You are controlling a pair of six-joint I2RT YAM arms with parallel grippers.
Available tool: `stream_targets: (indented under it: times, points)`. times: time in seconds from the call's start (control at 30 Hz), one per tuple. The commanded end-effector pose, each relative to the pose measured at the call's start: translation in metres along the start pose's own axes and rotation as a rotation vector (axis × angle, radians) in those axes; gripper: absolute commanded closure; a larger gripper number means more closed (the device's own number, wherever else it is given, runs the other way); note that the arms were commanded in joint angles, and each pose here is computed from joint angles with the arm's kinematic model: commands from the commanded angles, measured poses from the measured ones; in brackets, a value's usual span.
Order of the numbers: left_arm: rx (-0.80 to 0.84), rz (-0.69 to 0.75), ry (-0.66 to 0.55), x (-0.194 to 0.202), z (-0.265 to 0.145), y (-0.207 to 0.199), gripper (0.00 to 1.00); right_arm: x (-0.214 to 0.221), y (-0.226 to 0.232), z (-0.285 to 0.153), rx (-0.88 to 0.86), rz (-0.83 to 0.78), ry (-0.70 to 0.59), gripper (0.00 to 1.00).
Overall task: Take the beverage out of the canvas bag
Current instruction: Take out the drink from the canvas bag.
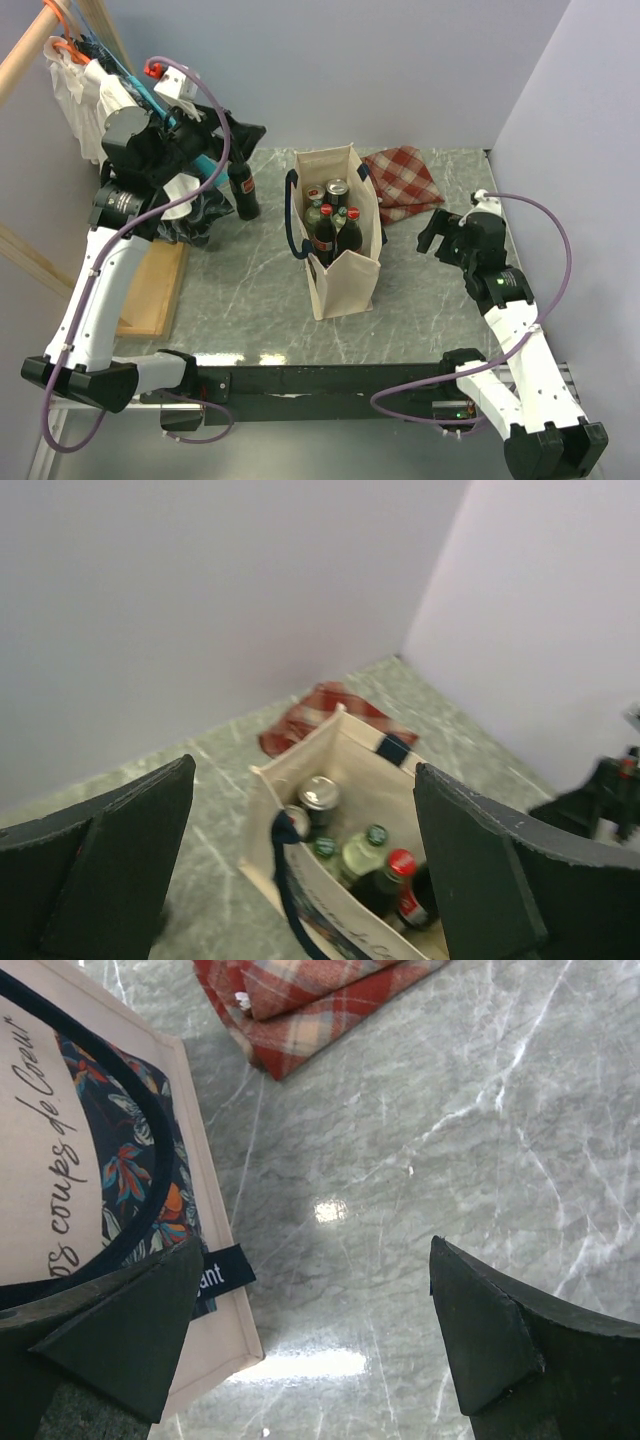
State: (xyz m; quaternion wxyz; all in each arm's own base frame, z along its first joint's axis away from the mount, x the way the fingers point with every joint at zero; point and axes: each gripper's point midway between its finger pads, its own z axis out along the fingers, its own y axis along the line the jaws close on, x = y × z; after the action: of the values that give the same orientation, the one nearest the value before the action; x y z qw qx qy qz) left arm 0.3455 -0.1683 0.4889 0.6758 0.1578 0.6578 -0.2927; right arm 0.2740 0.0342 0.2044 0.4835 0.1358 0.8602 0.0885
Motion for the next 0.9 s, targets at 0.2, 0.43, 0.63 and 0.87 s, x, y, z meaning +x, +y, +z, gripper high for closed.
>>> stream_targets:
  times: [0.2, 0.43, 0.63, 0.87]
  points:
    - [0.063, -0.088, -0.009, -0.007, -0.018, -0.023, 0.04, -0.025, 0.001, -0.007, 0.038, 0.053, -0.045, 0.00]
    - [-0.040, -0.172, 0.086, 0.003, -0.008, -0.012, 0.04, -0.031, -0.001, -0.012, 0.048, 0.132, -0.109, 0.00]
    - [-0.114, -0.195, 0.216, 0.040, 0.013, -0.015, 0.04, -0.040, 0.001, -0.021, 0.023, 0.188, -0.191, 0.00]
    - [0.062, -0.180, 0.334, 0.066, 0.030, -0.060, 0.04, -0.039, 0.014, -0.021, -0.053, 0.185, -0.182, 0.00]
